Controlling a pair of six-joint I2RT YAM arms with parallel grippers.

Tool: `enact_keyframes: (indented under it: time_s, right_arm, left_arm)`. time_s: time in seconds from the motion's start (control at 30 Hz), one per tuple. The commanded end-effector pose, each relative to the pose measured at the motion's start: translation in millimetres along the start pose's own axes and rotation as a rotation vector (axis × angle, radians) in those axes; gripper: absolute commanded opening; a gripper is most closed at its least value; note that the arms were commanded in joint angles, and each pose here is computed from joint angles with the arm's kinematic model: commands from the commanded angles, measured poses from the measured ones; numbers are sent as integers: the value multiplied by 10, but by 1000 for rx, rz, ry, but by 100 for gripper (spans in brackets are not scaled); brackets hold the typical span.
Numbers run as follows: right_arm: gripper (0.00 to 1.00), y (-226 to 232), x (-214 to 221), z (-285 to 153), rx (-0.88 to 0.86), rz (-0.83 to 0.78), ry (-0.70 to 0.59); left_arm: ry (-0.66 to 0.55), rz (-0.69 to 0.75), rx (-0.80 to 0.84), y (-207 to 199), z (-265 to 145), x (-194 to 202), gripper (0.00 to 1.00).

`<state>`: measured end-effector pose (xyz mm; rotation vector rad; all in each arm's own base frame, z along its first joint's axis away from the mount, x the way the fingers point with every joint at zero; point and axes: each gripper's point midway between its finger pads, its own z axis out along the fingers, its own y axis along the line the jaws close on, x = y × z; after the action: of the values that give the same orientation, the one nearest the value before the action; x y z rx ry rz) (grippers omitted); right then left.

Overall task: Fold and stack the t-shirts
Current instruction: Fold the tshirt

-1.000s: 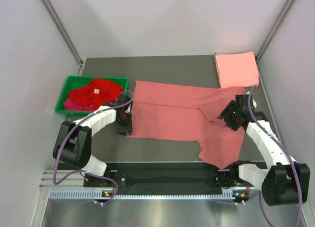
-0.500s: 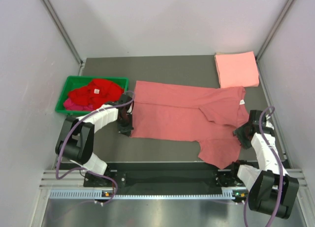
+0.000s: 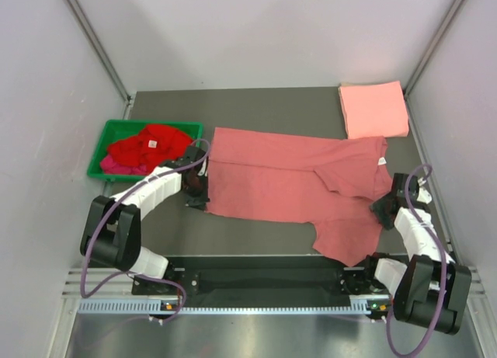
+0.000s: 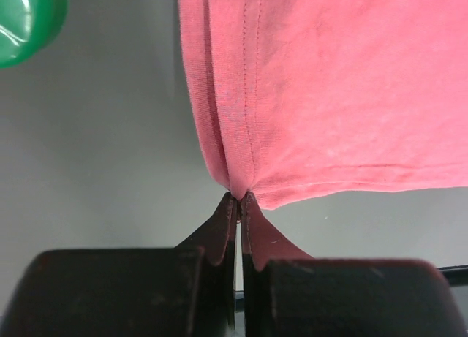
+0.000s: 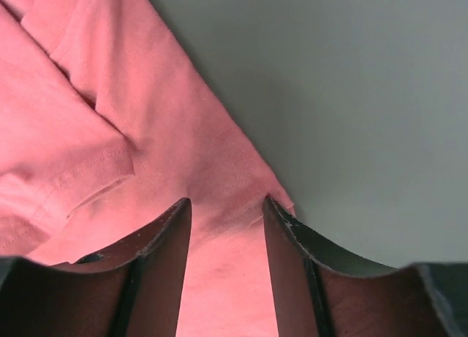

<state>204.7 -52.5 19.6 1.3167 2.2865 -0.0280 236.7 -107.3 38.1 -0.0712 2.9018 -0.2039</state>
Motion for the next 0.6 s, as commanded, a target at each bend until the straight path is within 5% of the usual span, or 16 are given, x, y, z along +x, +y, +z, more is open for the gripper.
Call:
enact_keyframes:
  time_s: [0.0,0.1,0.13,0.23,0.57]
  right_arm:
    - [45,-134,62,128,67,28,14]
    - [31,-143,12,158,83,34,-6]
    - [18,-152,5,157,88,35,-11]
    - [0,-200,-102,95,126,33,-51]
    - [0,-36,-218,-47,63,20,-60]
  left_arm:
    - [-75,25,28,-65,-166,-188,0]
    - [-78,26,54,-108,-166,-188,0]
    - [-74,25,64,-124,-162,-177,0]
    - [-84,20,67,-136,-188,-202,0]
    - [-172,-36,97,-235,-356,-419,0]
